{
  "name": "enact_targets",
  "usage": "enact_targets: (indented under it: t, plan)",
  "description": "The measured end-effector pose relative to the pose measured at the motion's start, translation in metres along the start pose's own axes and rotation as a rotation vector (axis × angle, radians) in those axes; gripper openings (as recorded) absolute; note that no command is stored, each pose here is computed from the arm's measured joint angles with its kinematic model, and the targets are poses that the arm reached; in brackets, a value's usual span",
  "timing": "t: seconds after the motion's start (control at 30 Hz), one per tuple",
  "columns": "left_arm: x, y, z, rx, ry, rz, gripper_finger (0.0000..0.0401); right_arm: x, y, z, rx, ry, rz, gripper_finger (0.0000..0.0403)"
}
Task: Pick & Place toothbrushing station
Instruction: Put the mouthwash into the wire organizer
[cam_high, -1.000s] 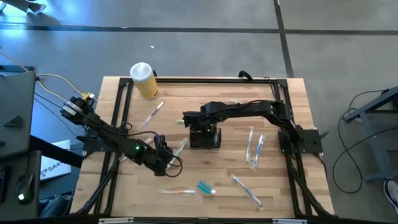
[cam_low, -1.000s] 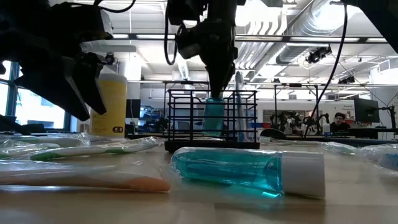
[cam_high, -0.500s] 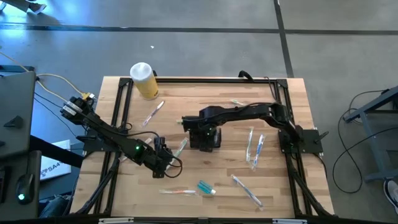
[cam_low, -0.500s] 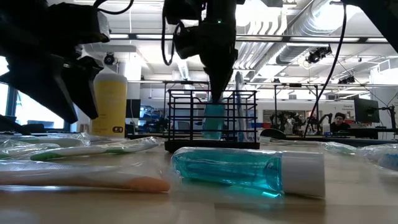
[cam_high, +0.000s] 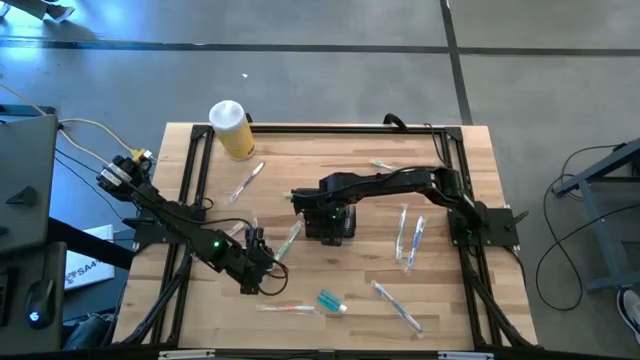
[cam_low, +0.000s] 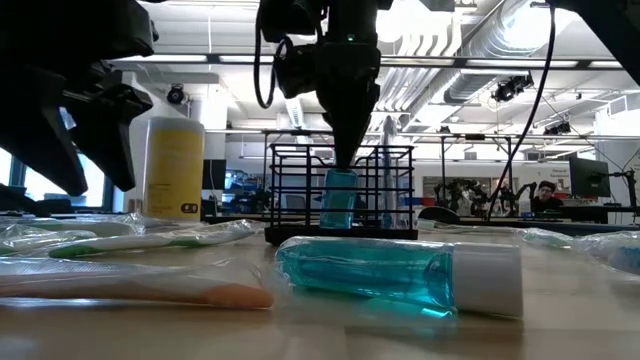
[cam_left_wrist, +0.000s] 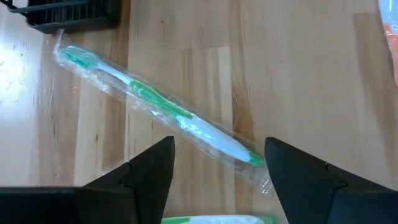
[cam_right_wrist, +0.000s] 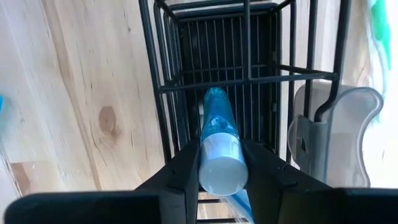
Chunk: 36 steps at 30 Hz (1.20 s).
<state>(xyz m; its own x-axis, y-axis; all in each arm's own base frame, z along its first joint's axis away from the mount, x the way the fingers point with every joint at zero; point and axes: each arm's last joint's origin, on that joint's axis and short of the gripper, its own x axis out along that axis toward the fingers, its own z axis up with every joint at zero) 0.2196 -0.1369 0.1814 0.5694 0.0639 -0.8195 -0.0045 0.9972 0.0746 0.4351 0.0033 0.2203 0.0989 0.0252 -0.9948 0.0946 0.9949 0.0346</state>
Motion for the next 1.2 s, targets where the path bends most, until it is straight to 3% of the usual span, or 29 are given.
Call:
enact_targets:
  t: [0.43,0.7,1.2]
  plan:
    - [0.0001,0.0003,0.0003,0.003,-0.002,0.002,0.0241,0.0012,0.0000,0.0004,0.003,-0.002,0.001,0.0088]
    - [0.0001,0.0003,0.0003,0.003,-0.002,0.003,0.0241,0.0073,-0.0017,0.0007,0.003,0.008,-0.052,0.0175]
    - [0.0000,0.0003,0.0003,0.003,-0.002,0.003,0.0241,0.0021,-0.0001,0.0021,-0.001,-0.025,-0.047,0.0177]
